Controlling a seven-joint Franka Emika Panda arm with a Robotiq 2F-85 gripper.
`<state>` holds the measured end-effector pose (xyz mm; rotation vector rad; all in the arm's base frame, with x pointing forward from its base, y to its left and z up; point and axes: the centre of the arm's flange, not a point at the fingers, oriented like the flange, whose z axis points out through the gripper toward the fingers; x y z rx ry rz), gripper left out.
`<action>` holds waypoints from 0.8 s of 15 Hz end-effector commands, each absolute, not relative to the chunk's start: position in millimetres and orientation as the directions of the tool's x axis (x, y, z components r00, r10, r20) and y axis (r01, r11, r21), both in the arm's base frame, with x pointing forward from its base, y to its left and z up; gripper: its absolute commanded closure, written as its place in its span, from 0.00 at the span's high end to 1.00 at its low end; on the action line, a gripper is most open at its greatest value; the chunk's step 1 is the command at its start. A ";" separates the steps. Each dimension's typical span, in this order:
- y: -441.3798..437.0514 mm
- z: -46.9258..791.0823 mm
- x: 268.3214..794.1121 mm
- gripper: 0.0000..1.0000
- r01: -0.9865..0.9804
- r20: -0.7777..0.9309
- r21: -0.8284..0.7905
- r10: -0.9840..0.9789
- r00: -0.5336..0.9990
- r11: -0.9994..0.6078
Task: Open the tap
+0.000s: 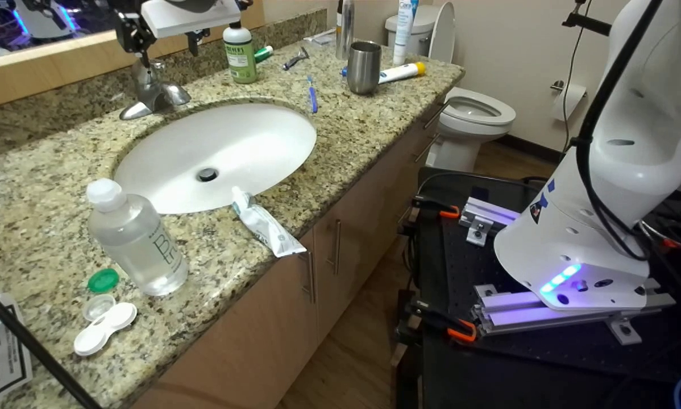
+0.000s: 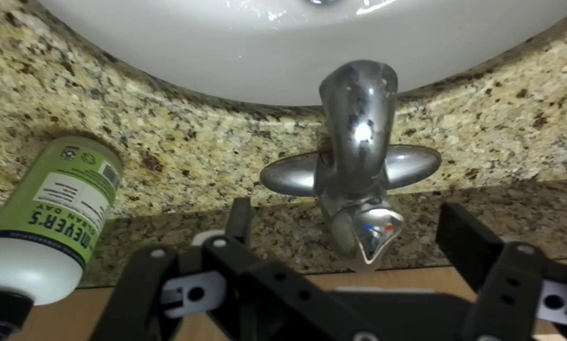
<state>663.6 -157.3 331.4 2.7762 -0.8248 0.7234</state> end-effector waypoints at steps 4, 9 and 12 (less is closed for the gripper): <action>-155.4 330.9 697.3 1.00 -0.555 0.522 -0.005 -0.475 0.708 -0.832; -180.6 306.0 691.2 1.00 -0.600 0.333 0.019 -0.560 0.758 -0.800; -182.9 299.9 686.2 0.66 -0.602 0.283 0.020 -0.573 0.769 -0.798</action>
